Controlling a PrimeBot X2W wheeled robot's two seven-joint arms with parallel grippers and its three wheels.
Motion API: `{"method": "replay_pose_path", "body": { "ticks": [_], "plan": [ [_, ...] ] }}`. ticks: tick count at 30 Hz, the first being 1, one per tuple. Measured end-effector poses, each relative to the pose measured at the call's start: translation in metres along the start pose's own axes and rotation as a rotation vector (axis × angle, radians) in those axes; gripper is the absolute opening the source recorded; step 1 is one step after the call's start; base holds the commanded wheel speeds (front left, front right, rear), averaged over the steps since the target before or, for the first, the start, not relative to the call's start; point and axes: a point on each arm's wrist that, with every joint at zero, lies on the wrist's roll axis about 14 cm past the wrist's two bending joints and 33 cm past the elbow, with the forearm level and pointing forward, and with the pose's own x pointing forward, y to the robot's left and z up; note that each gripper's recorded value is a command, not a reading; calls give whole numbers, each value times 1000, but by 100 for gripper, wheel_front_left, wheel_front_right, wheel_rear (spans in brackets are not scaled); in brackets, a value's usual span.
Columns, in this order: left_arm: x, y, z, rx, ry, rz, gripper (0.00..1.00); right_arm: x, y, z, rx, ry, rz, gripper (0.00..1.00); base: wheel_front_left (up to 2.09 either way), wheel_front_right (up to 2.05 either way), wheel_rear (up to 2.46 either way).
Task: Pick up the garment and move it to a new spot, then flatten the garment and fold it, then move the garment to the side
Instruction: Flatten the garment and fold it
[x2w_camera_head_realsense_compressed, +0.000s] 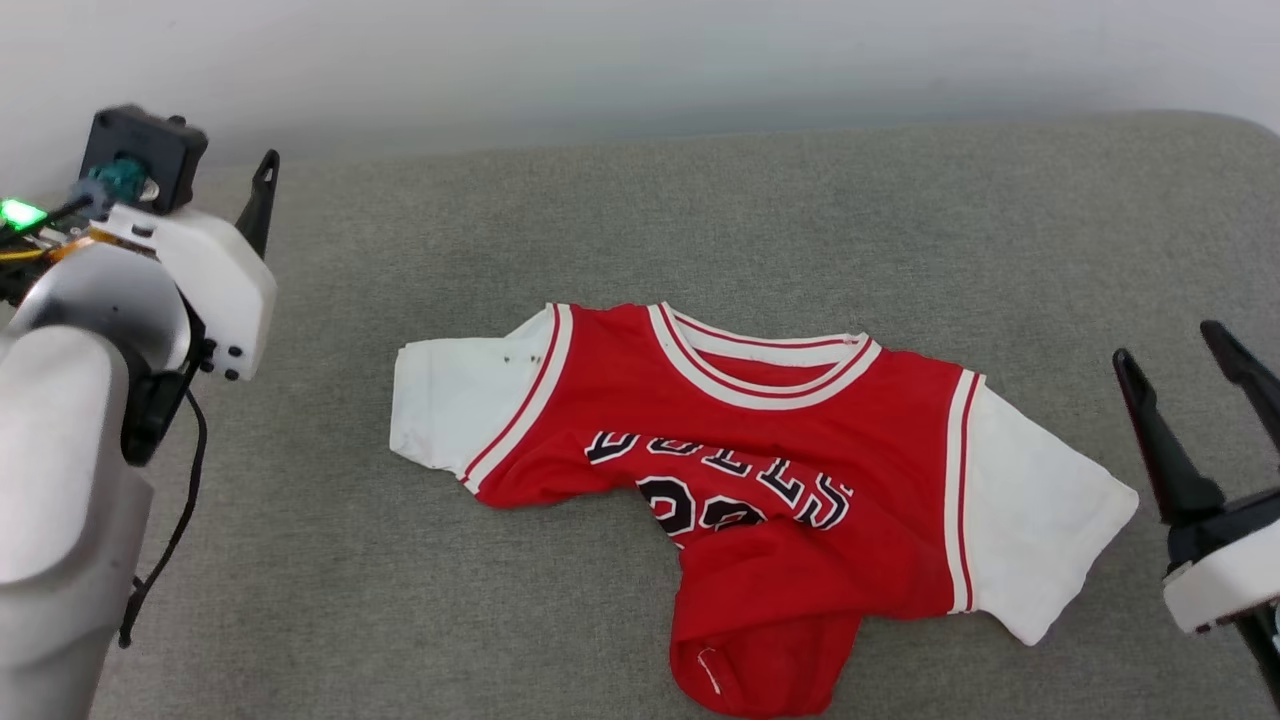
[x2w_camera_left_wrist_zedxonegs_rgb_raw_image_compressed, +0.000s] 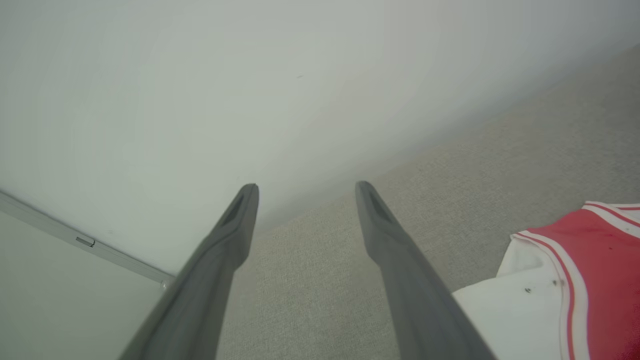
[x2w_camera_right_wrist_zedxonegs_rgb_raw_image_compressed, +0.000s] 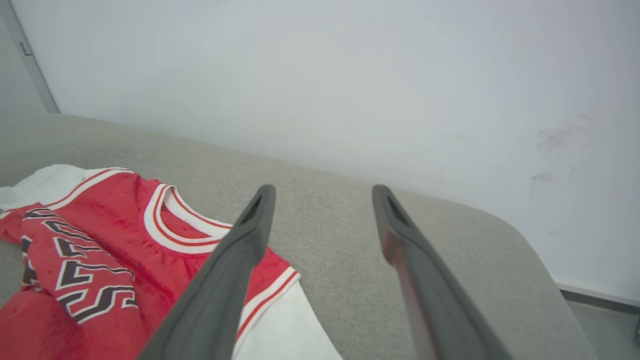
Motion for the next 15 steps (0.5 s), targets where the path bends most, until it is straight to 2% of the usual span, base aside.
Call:
{"method": "replay_pose_path", "body": {
  "ticks": [5,6,15],
  "plan": [
    [25,-29,-15,34,209,-137,100,-18,21,-13,40,25,-37,100,0,0,0],
    [31,-57,-29,38,355,-256,100,-20,27,-18,49,43,-46,100,0,0,0],
    [38,-92,-75,149,764,-467,100,-7,35,-35,68,82,-40,100,0,0,0]
  ]
}}
